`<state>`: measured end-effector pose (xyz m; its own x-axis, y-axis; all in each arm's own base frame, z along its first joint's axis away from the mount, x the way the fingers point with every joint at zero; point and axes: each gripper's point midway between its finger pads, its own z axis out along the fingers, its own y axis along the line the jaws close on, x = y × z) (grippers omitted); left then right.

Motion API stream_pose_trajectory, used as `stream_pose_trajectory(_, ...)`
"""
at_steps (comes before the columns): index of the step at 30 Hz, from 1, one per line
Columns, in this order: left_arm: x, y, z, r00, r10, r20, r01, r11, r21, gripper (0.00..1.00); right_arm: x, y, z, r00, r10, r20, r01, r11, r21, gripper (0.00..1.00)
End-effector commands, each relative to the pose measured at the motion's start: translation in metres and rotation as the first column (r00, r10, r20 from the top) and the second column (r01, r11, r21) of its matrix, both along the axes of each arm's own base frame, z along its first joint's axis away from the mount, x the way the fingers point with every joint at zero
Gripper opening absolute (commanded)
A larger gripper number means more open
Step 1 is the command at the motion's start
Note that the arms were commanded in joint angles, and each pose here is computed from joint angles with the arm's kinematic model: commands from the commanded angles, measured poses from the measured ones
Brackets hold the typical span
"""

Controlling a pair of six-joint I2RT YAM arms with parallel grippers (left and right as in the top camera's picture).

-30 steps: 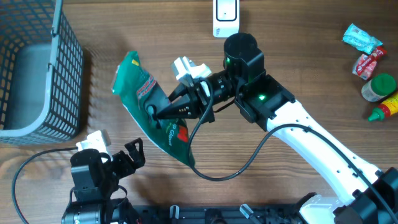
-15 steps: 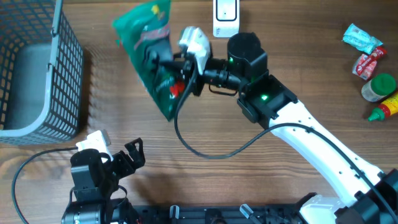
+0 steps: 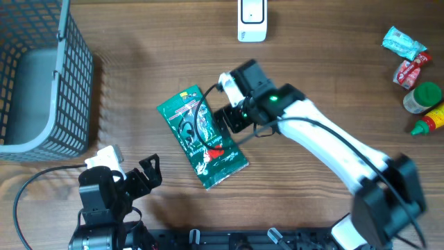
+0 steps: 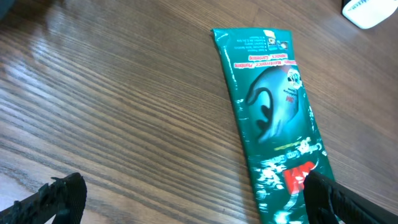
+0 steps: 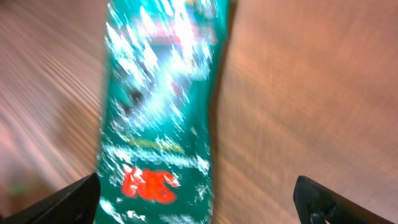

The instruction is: Scan the item barcode

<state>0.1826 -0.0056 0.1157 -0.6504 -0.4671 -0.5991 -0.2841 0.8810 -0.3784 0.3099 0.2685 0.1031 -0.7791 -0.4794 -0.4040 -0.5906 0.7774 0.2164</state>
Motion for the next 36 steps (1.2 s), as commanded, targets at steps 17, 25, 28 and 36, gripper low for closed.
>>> stream_pose_trajectory(17,0.0,0.003,-0.001,1.0,0.004,0.001,-0.004,1.0,0.016,1.0,0.02,0.094,-0.011,0.987,0.127,0.097,-0.143,0.973,0.182,1.0)
stream_pose_trajectory(25,0.0,0.003,-0.001,1.0,0.005,0.001,-0.005,1.0,0.016,1.0,0.001,0.141,-0.084,0.978,0.11,0.179,-0.116,0.993,0.025,1.0)
stream_pose_trajectory(28,0.0,0.003,-0.001,1.0,0.005,0.001,-0.005,1.0,0.016,1.0,-0.004,0.149,-0.092,0.975,0.047,0.219,-0.047,0.999,-0.003,1.0)
stream_pose_trajectory(36,0.0,0.003,-0.001,1.0,0.004,0.001,-0.004,1.0,0.016,1.0,-0.005,0.105,-0.152,0.987,-0.15,0.065,0.157,0.98,-0.124,0.75)
